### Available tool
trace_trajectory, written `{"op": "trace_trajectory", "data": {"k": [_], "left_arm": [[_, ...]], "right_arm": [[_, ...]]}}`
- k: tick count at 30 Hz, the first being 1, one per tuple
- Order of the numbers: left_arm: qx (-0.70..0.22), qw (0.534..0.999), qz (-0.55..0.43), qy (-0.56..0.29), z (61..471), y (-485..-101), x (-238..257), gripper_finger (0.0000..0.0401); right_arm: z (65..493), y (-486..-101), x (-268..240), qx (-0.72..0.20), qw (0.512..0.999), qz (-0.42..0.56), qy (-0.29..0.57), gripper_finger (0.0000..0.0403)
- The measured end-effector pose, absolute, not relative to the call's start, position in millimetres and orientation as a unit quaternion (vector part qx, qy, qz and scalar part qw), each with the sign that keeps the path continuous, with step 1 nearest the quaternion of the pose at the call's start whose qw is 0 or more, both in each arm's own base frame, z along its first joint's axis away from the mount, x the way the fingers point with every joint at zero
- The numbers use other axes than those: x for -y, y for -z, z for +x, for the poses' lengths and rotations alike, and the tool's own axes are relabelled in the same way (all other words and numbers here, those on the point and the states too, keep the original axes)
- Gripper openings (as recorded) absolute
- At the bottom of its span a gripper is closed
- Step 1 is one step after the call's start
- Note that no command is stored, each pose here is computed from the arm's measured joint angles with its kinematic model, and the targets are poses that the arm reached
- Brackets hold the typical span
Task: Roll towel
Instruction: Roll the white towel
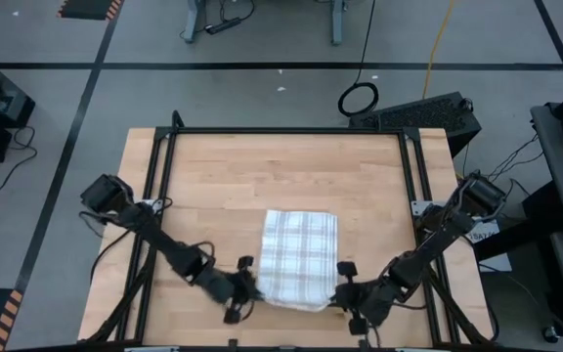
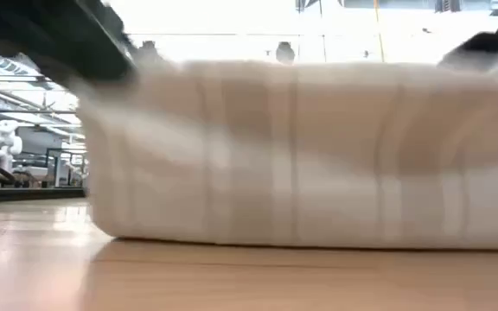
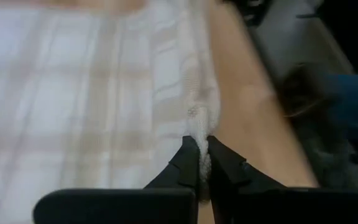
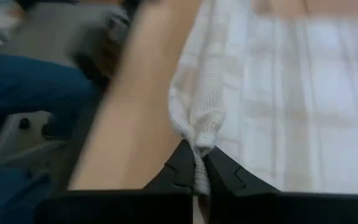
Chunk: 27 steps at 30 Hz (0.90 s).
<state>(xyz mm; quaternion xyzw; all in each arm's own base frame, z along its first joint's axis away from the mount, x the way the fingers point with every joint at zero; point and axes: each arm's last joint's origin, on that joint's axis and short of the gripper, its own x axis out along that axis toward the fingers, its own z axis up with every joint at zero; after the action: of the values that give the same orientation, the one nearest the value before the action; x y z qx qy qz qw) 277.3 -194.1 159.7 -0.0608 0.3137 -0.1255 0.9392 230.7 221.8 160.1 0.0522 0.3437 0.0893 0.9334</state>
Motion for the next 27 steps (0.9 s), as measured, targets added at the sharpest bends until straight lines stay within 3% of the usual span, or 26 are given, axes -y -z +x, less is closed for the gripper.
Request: {"op": "trace_trajectory", "data": {"k": [3,6,15,27], "left_arm": [[-0.349,0.921,-0.113,0.128,280,-147,177,0.0014],[-0.352,0.9,-0.171,0.193,281,-145,171,0.0014],[-0.289,0.862,-0.235,0.344,285,-162,176,0.0014],[-0.312,0.872,-0.236,0.293,281,-145,189,0.0013]], "right_arm": [[231,-154,-216,-0.365,0.92,0.109,-0.092,0.0002],[233,-154,-216,-0.362,0.91,0.159,-0.125,0.0002],[237,-171,-228,-0.279,0.91,0.218,-0.216,0.0002],[231,-155,-239,-0.315,0.886,0.287,-0.186,0.0002]]}}
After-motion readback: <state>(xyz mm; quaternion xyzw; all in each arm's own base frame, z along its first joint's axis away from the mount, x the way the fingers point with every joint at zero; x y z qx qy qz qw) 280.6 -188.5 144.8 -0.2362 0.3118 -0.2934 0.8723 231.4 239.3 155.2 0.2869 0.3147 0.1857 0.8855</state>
